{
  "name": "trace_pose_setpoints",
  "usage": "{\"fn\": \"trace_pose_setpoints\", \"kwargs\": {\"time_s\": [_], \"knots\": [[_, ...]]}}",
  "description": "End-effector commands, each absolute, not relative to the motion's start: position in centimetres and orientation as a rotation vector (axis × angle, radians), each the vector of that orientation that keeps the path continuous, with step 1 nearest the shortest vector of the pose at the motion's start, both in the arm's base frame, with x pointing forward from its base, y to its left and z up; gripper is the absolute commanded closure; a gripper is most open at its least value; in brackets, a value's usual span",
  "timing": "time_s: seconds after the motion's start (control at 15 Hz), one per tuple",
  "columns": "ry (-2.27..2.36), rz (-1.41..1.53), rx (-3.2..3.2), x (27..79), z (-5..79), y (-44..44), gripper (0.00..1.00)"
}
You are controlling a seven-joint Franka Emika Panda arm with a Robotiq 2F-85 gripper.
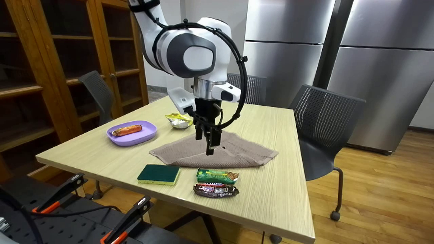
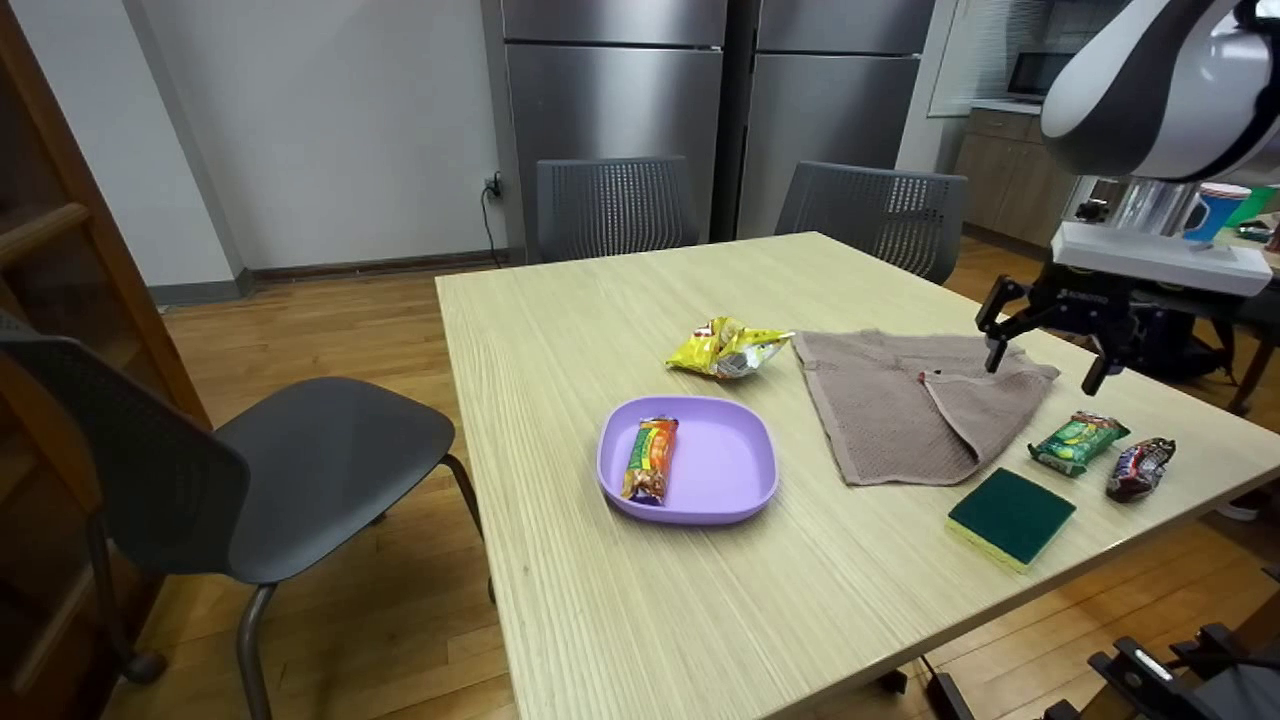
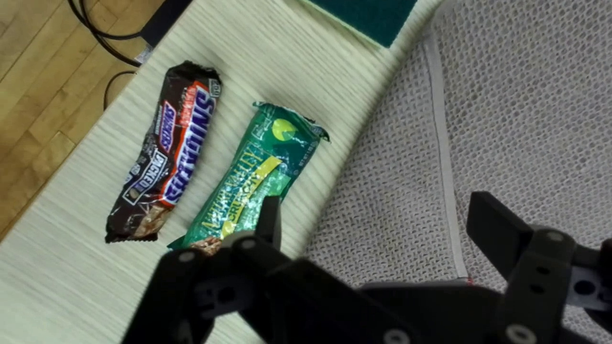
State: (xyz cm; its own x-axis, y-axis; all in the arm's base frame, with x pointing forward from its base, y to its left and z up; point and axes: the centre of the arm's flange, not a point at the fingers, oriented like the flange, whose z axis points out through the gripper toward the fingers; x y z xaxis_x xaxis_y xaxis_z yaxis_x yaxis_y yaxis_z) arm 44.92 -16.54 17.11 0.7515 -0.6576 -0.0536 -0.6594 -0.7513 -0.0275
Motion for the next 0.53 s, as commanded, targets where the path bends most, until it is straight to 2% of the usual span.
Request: {"fn": "trace_pose_setpoints", "kwargs": {"time_s": [0.0, 0.47], "knots": [[1.213, 0.054, -2.883, 44.8, 16.6, -17.7, 0.00], [1.372, 0.093, -2.829, 43.1, 15.3, -19.8, 0.00]]}}
